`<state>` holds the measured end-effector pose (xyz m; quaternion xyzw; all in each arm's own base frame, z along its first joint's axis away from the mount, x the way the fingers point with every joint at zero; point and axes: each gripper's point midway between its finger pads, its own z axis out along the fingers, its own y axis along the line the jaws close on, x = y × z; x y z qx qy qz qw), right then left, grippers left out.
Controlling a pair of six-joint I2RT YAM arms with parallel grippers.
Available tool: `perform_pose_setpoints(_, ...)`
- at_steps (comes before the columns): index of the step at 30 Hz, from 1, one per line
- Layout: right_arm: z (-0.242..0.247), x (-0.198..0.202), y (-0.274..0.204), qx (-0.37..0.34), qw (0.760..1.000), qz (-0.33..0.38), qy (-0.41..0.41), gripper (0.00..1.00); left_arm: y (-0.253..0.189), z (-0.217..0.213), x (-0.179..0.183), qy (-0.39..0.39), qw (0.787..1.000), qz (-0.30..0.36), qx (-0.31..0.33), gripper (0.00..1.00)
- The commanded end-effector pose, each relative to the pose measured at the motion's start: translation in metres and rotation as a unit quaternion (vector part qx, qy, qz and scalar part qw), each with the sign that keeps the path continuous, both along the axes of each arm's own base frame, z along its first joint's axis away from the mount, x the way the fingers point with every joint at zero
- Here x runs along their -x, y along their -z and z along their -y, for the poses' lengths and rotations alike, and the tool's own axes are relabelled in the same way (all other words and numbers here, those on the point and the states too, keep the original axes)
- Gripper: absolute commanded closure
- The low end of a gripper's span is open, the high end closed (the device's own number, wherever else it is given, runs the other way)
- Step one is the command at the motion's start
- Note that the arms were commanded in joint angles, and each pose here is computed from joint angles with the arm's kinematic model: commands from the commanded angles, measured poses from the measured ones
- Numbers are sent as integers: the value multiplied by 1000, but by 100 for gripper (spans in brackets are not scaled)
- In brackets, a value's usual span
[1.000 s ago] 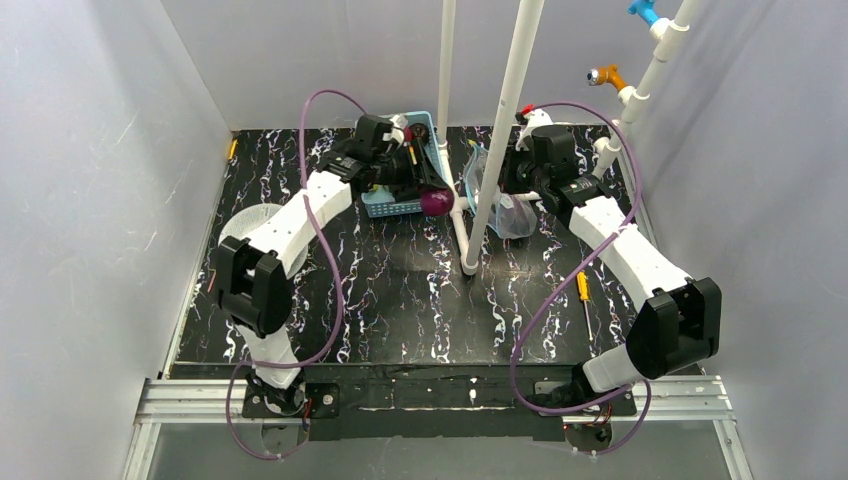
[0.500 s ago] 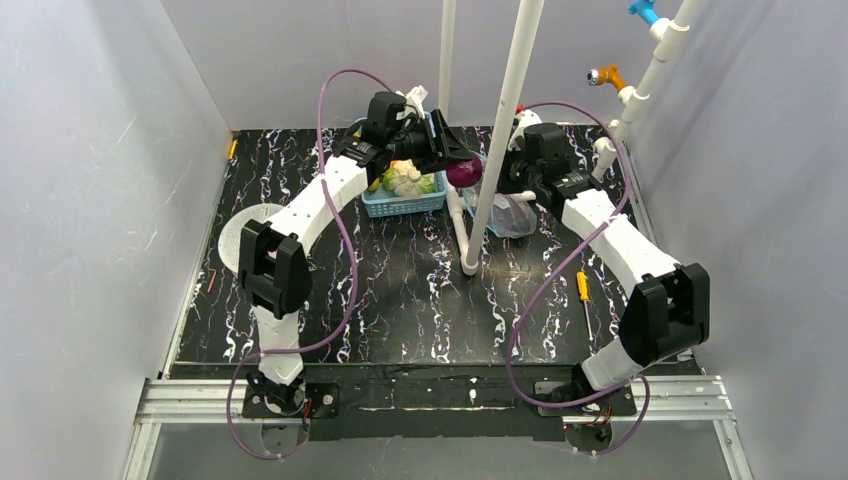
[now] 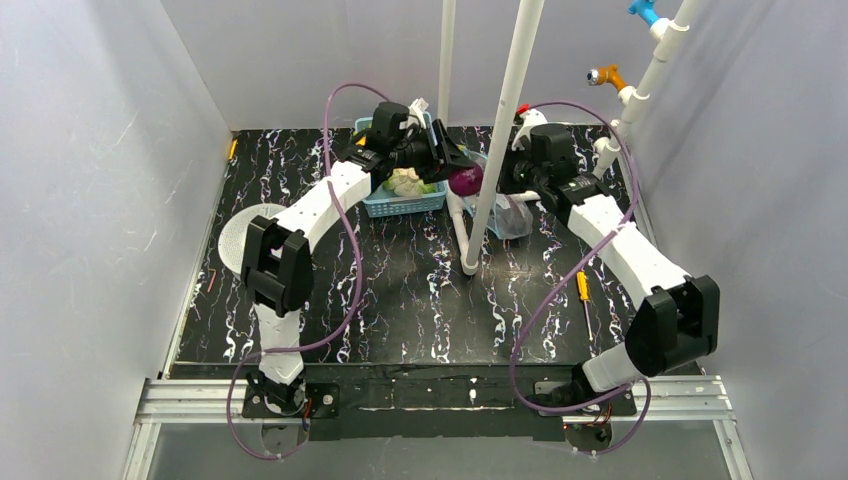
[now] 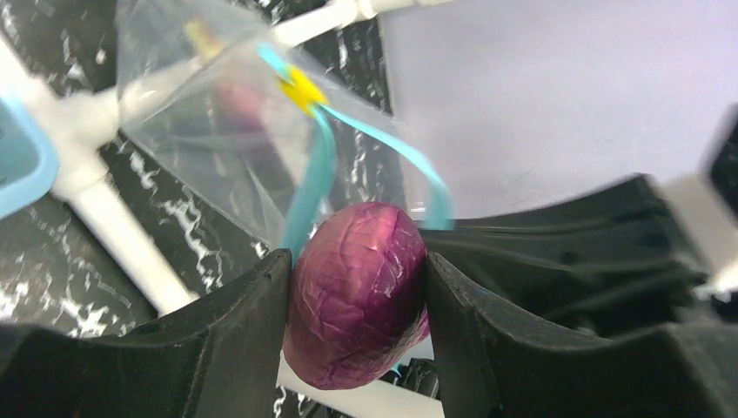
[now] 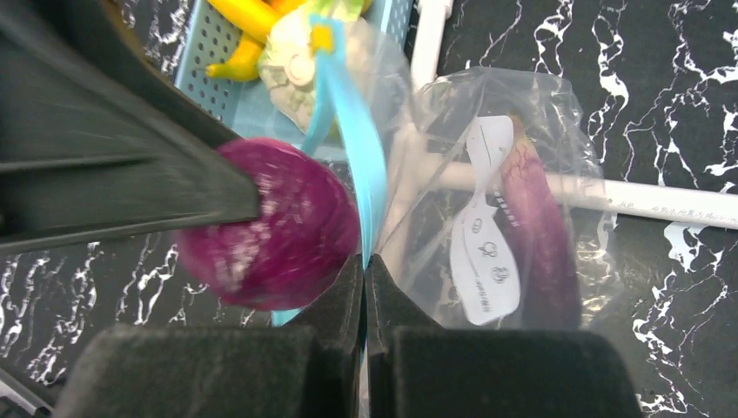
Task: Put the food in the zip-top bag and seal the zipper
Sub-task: Place the fake vegetable in the zipper food storage bag.
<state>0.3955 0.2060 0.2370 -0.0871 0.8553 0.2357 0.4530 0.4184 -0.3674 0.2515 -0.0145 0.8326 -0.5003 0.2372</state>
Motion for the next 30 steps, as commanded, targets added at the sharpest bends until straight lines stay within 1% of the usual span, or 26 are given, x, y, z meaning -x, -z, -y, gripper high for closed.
perform_pose_setpoints(1, 4, 2, -46, -23, 997, 71, 10, 99, 33, -7, 10, -4, 998, -40, -37, 100)
perform_pose_setpoints(5, 0, 4, -46, -29, 997, 69, -2, 99, 37, -10, 10, -11, 998, -46, -49, 100)
perform_pose_setpoints(8, -3, 5, -45, -31, 997, 67, -9, 99, 35, -6, 6, -10, 998, -51, -47, 100)
perform_pose_setpoints(10, -3, 4, -44, -30, 997, 67, -8, 99, 32, -2, 3, -11, 998, -52, -42, 97)
perform_pose_setpoints(13, -2, 3, -43, -28, 997, 67, -7, 99, 28, 5, 2, -1, 998, -51, -26, 85)
perform_pose_setpoints(14, -2, 3, -43, -28, 997, 67, -7, 99, 26, 8, 2, 4, 999, -51, -20, 80)
perform_pose_setpoints(16, -2, 2, -41, -27, 997, 66, -7, 99, 24, 13, 4, 12, 999, -50, -12, 64)
perform_pose_setpoints(18, -3, 2, -40, -26, 998, 64, -8, 99, 21, 13, 5, 15, 999, -44, -11, 44)
perform_pose_setpoints(19, -3, 1, -39, -26, 998, 64, -8, 99, 18, 12, 6, 16, 999, -39, -11, 37)
perform_pose_setpoints(20, -3, 1, -39, -26, 998, 63, -9, 99, 16, 11, 6, 15, 999, -32, -12, 33)
perform_pose_setpoints(22, -4, 1, -39, -27, 998, 62, -11, 99, 11, 8, 8, 17, 1000, -18, -14, 28)
perform_pose_setpoints(25, -5, 1, -38, -28, 998, 61, -12, 99, 4, 6, 13, 23, 1000, -5, -12, 24)
perform_pose_setpoints(28, -6, 0, -36, -28, 998, 59, -14, 99, 0, 8, 17, 31, 999, -8, 0, 22)
perform_pose_setpoints(30, -6, 0, -35, -28, 998, 57, -15, 99, 0, 10, 18, 32, 999, -15, 9, 22)
